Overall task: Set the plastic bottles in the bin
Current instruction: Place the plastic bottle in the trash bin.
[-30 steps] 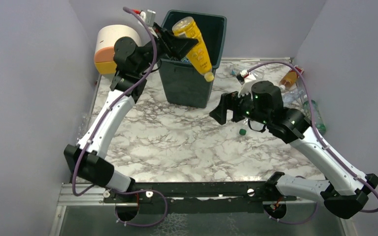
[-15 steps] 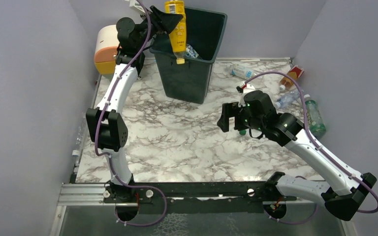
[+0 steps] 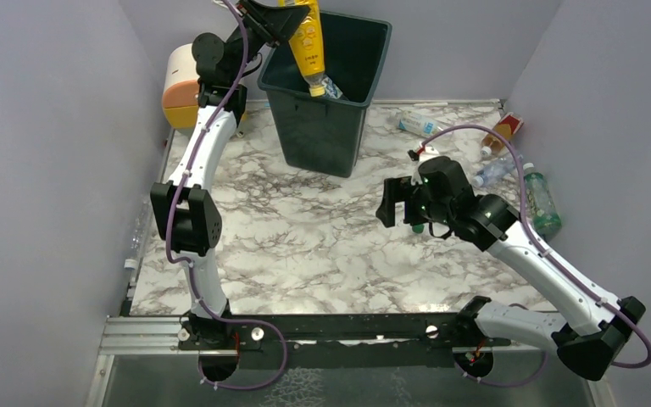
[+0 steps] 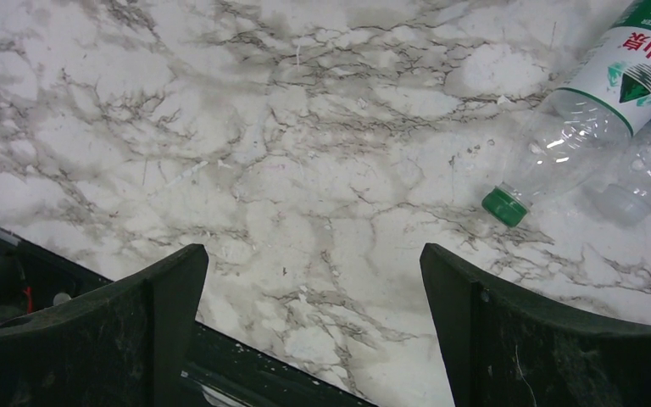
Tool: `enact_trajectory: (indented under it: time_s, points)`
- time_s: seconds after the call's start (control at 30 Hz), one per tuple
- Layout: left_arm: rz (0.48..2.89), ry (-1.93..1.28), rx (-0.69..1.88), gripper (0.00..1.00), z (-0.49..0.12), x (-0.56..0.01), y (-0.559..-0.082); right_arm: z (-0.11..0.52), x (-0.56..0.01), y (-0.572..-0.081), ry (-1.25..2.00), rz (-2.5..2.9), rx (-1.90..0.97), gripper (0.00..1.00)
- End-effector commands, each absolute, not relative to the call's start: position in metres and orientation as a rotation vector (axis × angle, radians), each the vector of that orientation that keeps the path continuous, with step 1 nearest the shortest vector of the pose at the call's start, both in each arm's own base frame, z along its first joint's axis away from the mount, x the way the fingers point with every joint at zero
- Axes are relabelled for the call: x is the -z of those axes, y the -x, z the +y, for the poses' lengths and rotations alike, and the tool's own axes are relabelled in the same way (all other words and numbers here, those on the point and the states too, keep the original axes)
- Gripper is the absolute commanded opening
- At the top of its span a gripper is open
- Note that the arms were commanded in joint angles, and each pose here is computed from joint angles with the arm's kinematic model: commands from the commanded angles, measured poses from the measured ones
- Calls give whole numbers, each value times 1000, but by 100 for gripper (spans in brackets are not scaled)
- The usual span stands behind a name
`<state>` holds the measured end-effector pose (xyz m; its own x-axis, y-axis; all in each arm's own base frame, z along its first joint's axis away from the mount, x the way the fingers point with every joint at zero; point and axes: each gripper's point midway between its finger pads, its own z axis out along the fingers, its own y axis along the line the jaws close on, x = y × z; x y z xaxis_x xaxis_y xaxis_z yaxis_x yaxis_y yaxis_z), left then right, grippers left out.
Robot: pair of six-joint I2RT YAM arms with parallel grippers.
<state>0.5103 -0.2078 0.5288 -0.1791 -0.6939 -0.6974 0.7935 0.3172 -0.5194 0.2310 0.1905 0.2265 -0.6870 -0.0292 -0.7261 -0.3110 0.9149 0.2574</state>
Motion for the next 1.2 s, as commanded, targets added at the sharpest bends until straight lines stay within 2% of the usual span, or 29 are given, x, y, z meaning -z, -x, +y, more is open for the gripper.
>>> enact_trajectory:
  time_s: [0.0,0.23,0.43,0.5,0.57,0.6,0.8,1.03,1.07,1.17]
  points:
    - [1061,-111,1293,60,-199,-540,-516,176,-207,-248,144,2327,-365,99]
    - [1201,-105,1248,66,-207,-469,-550,122,-141,-286,-137,2423,-325,99]
    - [1349,-149,1134,83,-209,-421,-566,106,-108,-311,-246,2454,-284,99]
    - [1367,-175,1110,87,-209,-418,-565,105,-103,-323,-262,2452,-274,99]
    - [1375,-199,1088,98,-209,-419,-561,103,-99,-334,-281,2458,-261,99]
    - [1378,-214,1072,99,-209,-421,-558,103,-95,-338,-289,2463,-257,99]
    - [1438,-254,955,99,-201,-422,-563,98,-82,-349,-320,2488,-230,100]
    - [1419,-206,950,99,-184,-437,-571,98,-77,-347,-319,2500,-233,100]
    - [1423,-199,953,98,-183,-439,-575,98,-76,-347,-318,2503,-237,100]
    - [1410,-212,992,82,-189,-454,-582,100,-74,-345,-312,2512,-249,99]
